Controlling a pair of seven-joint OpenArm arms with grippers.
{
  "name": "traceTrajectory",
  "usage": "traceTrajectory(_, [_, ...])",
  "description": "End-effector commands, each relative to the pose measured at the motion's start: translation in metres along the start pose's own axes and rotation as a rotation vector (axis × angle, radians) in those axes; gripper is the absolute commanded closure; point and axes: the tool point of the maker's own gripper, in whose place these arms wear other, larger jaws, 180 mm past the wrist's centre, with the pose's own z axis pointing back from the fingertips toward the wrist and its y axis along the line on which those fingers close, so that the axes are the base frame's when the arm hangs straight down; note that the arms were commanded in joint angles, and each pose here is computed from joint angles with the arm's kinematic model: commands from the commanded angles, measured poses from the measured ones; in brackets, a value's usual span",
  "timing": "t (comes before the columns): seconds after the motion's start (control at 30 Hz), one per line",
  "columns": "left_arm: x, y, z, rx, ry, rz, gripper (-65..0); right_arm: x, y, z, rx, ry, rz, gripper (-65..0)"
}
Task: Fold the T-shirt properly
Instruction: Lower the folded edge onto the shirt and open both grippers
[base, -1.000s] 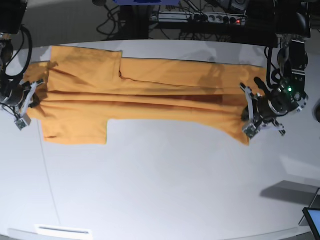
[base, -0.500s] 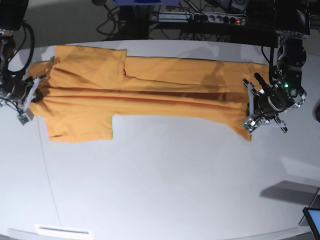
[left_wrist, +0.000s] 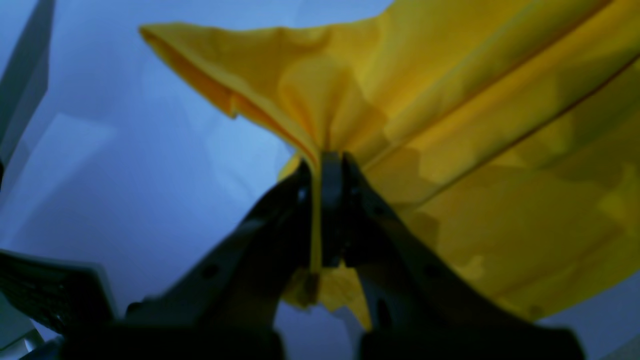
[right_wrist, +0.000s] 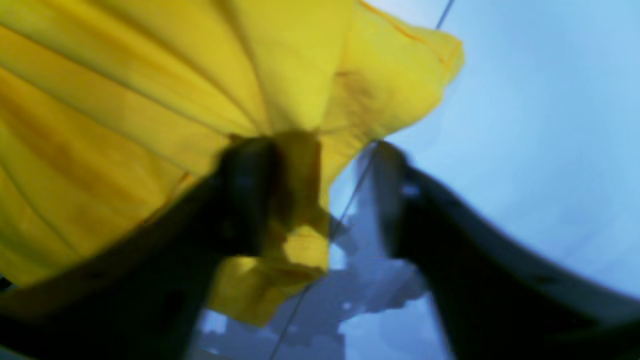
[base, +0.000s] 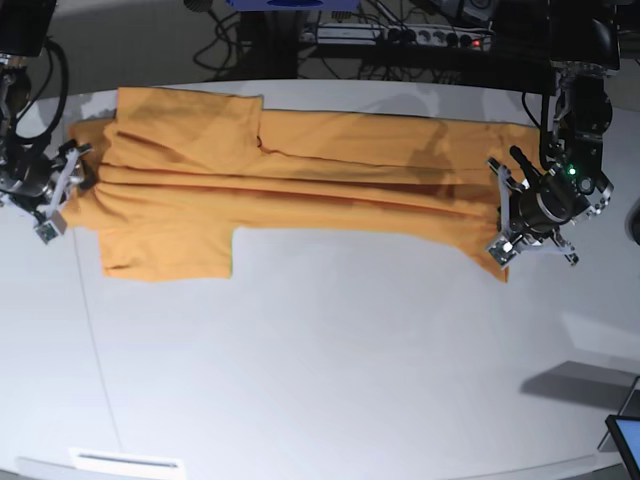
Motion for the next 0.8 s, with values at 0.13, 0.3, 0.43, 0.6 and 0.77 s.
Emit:
traceTrajectory(0.13, [0.017,0.017,0.016,0.069,-0.041,-0.039,0.0,0.016,-0.025,0.017,-0.066,-0.036,0.029,-58.8])
traceTrajectory(0.3, [0.018,0.017,0.017,0.072,-0.045,-0.044,0.0,0.019,-0.052,0.034,-0.132,-0.073,-0.027,-55.9])
traceTrajectory(0.43, [0.01,0.014,0.016,0.07,-0.021,-0.054,0.0,0.023,-0.061,0.04,-0.154,-0.094,-0.05,-55.7])
traceTrajectory(0.6, [-0.005,0.021,0.016,0.13,0.058,-0.102,0.0,0.022,-0.058,0.038,-0.146,-0.095,-0.054,-55.9])
traceTrajectory(0.77, [-0.005,0.012,0.013,0.128,0.083,-0.166,0.0,0.022,-0.049,0.031,-0.125,-0.102,-0.068,-56.0])
